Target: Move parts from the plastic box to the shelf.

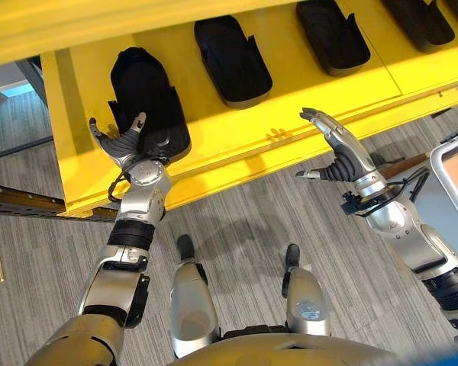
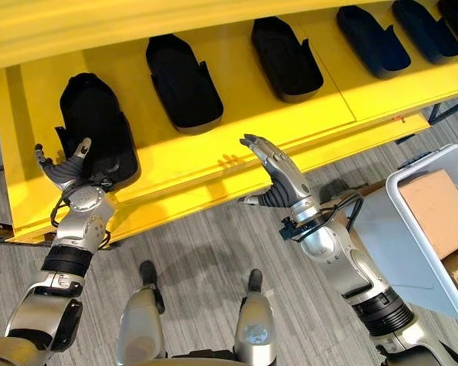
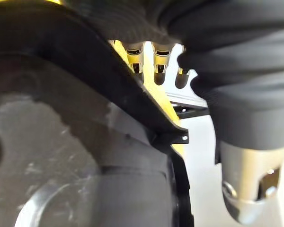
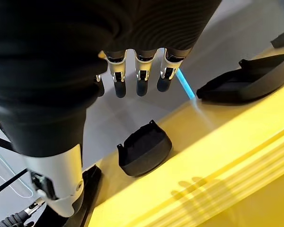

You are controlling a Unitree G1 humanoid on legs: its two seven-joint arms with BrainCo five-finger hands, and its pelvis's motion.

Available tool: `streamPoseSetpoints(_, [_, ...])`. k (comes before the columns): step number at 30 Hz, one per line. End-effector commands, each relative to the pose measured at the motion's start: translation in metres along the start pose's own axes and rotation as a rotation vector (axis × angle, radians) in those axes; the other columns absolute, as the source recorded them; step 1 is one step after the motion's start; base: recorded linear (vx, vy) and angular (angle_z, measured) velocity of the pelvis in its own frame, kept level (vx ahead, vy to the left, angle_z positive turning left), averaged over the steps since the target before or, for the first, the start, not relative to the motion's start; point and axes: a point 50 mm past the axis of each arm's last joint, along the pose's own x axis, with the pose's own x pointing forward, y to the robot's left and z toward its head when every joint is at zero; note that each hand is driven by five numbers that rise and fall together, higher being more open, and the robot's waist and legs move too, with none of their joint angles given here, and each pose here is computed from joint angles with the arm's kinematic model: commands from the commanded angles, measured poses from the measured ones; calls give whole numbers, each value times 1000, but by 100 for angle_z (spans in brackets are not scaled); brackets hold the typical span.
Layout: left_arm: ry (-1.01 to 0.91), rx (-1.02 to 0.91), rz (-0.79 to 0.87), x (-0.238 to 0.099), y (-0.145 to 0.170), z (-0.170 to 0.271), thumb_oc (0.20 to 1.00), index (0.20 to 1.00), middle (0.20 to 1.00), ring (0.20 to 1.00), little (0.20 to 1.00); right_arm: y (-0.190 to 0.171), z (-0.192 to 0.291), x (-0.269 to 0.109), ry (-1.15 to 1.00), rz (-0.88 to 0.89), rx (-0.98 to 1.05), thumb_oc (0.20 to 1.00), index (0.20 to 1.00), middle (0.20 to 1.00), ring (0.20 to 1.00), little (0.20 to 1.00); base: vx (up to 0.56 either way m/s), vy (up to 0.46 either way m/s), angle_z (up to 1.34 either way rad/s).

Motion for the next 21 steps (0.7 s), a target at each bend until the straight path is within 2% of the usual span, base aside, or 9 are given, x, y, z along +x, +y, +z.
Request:
streamPoseSetpoints(1, [-159, -86, 31, 1, -3, 30, 1000, 1000, 1000, 1000, 1000, -5, 15, 6, -86, -91, 26, 1000, 1000, 1000, 1000, 1000, 0, 0, 0])
streamPoseSetpoints(4, [-295, -126, 105, 3, 3, 51, 1000, 1000, 1000, 1000, 1000, -7, 15, 5, -92, -105, 26, 1000, 1000, 1000, 1000, 1000, 0, 0, 0])
streamPoseSetpoints(13, [-536, -157, 244, 3, 26, 86, 1000, 1000, 1000, 1000, 1000, 0, 17, -4, -83, -106, 36, 1000, 1000, 1000, 1000, 1000, -1, -5, 0])
streamPoseSetpoints(17, [-571, -173, 123, -7, 27, 91, 1000, 1000, 1000, 1000, 1000, 4, 19, -9, -69, -120, 36, 1000, 1000, 1000, 1000, 1000, -8, -54, 0])
streamPoseSetpoints(21, [-536, -163, -94, -29, 24, 83, 1000, 1000, 1000, 1000, 1000, 5, 20, -16, -55, -135, 36, 1000, 1000, 1000, 1000, 1000, -1, -72, 2])
